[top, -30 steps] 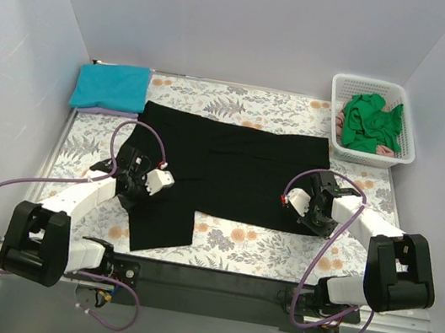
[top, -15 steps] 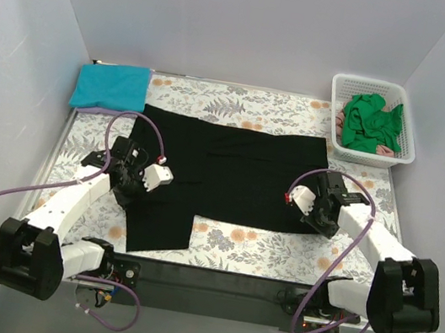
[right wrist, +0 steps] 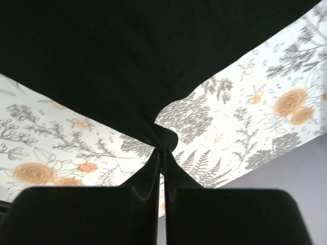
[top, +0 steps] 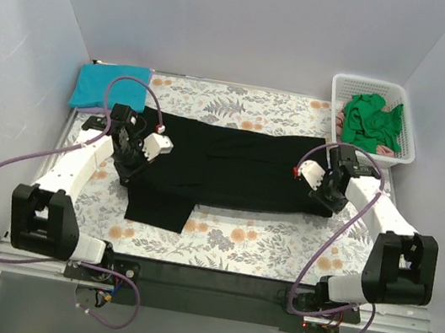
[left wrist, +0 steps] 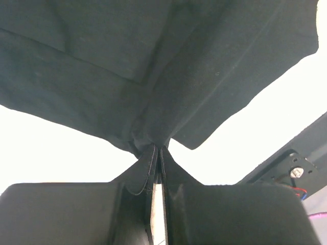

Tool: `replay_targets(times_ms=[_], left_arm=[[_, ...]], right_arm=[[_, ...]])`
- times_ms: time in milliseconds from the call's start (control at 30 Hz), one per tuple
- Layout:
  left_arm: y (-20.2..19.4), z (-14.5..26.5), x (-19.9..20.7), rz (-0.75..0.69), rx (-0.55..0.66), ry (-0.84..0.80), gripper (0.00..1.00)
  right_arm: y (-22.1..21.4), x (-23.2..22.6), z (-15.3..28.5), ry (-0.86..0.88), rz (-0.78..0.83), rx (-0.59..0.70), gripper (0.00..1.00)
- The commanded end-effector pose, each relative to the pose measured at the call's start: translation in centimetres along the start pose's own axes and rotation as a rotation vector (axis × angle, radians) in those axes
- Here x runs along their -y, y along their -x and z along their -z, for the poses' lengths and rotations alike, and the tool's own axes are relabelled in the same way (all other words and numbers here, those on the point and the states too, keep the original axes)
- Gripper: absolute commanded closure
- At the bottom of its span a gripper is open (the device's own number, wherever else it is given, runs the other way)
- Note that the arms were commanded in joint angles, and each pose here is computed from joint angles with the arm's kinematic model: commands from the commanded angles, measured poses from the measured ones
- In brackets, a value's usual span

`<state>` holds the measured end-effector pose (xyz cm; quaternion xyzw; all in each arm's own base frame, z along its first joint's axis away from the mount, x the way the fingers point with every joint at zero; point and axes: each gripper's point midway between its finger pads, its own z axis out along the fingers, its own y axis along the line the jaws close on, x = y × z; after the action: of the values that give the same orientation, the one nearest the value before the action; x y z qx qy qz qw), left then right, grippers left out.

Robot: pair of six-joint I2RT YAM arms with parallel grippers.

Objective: Fold and stack the t-shirts
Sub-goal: Fold the tshirt

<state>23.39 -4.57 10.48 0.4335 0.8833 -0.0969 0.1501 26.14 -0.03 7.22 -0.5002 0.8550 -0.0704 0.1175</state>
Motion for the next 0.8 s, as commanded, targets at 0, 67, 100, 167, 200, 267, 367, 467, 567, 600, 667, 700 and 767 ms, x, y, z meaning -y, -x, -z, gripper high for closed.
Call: replay_targets(times_ms=[0,67,100,167,200,267,367,467,567,600,667,700,767], left_arm=[[2.2,1.0,-2.0,0.006,0.061,0.002,1.0],[2.7,0.7,-2.9,0.028,0.062,-0.012,1.0],[3.0,0.7,-3.3,0.03,0.069,-0.014,1.0],[3.8,0.5,-4.4,0.036,0.073,-0.017,1.0],[4.1,0.5,-4.7,0.042,0.077,-0.022,1.0],[4.9,0.4,-5.7,0.051,0.083,-0.025,1.0],[5.7,0.4,-6.8,0.06,0.093,-0.027,1.0],[6.2,0.3,-7.8,0.069,0.096,-0.029,1.0],[6.7,0.1,-8.4,0.074,0.102,-0.032,1.0],[6.8,0.0,-8.5,0.079,0.102,-0.034,1.0],[6.7,-0.1,-8.9,0.084,0.094,-0.033,1.0],[6.8,-0.2,-9.1,0.081,0.095,-0.028,1.0],[7.0,-0.4,-9.7,0.083,0.095,-0.016,1.0]], right_arm=[[1.5,2.4,0.7,-0.01,0.028,0.035,0.99],[2.0,3.0,0.3,-0.002,0.029,0.031,0.99],[2.5,3.9,0.6,-0.016,0.03,0.04,0.99],[3.0,4.4,0.0,-0.005,0.032,0.032,0.99],[3.6,5.3,0.2,-0.018,0.032,0.042,0.99],[4.0,6.0,-0.5,-0.011,0.031,0.034,0.99],[5.2,7.5,-0.6,-0.025,0.018,0.046,0.99],[5.9,8.8,-0.7,-0.04,0.014,0.043,0.99],[6.5,9.9,-0.8,-0.054,0.02,0.042,0.99],[6.6,10.1,-0.9,-0.056,0.018,0.04,0.99],[6.8,10.5,-1.1,-0.059,0.021,0.034,0.99],[6.8,10.6,-1.5,-0.053,0.023,0.028,0.99],[6.8,10.7,-1.9,-0.051,0.02,0.021,0.99]])
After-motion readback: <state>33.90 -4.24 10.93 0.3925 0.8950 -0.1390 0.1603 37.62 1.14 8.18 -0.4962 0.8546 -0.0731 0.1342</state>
